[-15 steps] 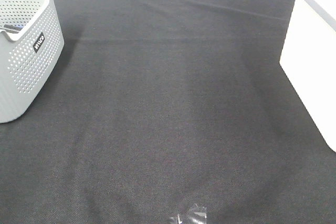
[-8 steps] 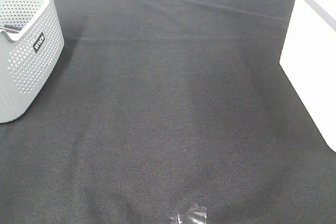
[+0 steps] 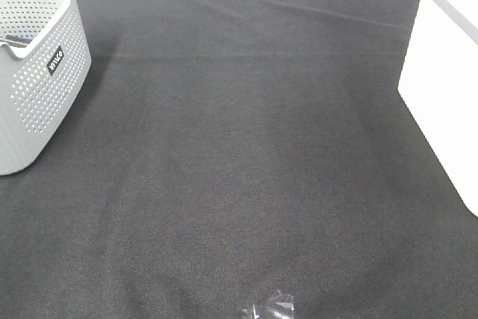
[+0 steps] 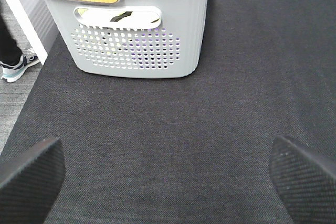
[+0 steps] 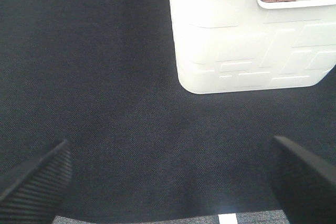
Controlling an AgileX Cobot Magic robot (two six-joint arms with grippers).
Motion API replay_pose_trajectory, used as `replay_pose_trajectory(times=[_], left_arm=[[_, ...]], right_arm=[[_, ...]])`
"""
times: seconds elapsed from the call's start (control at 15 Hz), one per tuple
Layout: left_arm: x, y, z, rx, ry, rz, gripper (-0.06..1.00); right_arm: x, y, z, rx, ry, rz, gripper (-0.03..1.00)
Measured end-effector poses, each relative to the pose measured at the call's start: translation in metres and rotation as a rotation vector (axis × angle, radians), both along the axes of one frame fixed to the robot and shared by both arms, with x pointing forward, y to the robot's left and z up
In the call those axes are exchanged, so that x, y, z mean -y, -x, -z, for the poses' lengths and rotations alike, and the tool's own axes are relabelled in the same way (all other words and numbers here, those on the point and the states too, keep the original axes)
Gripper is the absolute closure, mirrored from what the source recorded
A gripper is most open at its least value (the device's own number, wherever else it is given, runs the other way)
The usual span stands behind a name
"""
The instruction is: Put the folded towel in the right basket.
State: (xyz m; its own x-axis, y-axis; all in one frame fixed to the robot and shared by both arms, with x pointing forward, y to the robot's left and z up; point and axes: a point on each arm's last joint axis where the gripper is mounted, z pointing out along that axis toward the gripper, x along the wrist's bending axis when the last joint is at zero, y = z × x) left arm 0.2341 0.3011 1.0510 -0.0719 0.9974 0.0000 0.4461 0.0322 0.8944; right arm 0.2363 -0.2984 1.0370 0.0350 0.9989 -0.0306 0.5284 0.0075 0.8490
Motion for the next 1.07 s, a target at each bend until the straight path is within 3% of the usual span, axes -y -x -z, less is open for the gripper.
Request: replay_pose_trajectory(times=[1.07], left_arm=[[0.0, 0.0, 0.0, 0.0, 0.0, 0.0, -0.05]], right_arm=[[-0.0021, 0.0, -0.0001, 0.001, -0.026, -0.036, 0.0]])
